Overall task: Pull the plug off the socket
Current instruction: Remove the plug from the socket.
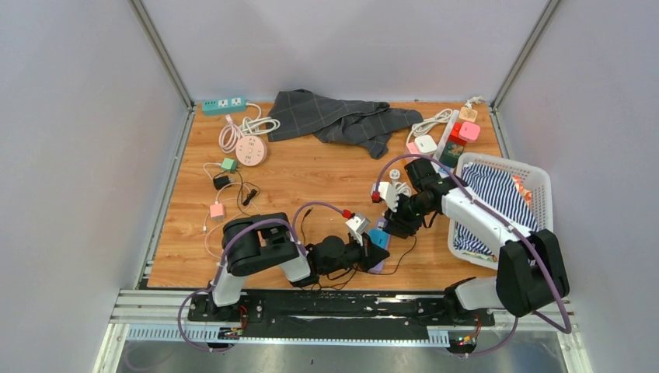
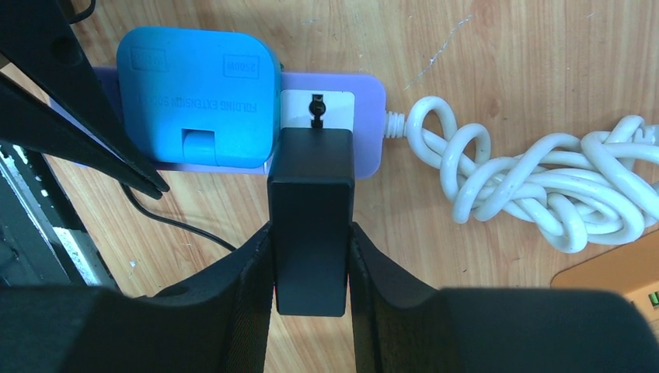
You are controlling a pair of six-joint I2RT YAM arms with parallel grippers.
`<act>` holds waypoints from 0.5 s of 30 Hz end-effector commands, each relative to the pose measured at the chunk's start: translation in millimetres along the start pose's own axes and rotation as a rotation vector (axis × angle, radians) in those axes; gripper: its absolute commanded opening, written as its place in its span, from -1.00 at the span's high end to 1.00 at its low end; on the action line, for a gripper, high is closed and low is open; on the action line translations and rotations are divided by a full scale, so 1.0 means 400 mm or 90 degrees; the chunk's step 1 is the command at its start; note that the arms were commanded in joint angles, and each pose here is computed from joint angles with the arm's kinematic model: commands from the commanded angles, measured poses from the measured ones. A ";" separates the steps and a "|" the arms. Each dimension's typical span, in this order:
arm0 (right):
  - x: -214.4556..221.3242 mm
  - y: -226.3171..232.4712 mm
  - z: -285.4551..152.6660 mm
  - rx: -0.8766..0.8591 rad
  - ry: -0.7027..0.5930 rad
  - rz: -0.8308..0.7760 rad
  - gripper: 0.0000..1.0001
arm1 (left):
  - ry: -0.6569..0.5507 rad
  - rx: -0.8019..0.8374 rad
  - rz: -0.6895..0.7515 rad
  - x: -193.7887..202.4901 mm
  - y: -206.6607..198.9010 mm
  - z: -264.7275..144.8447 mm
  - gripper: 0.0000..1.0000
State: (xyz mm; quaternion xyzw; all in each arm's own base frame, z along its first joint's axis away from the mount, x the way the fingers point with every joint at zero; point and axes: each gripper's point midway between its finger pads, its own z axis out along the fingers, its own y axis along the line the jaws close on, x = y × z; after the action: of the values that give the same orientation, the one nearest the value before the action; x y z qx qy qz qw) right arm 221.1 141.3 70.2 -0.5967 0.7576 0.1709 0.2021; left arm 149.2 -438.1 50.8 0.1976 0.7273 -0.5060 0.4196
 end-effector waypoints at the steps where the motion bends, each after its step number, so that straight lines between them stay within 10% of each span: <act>1: 0.041 -0.030 -0.039 0.062 0.033 0.063 1.00 | 0.106 -0.072 0.010 0.126 0.103 -0.042 1.00; 15: 0.017 0.007 -0.066 0.013 -0.013 0.040 1.00 | 0.108 -0.062 -0.002 0.128 0.104 -0.042 1.00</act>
State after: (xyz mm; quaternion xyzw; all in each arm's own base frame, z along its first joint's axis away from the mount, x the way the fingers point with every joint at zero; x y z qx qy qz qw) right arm 215.3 127.1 82.6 -0.5701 0.7748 0.1753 0.2098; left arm 149.5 -438.5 50.5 0.1975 0.7232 -0.5192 0.4103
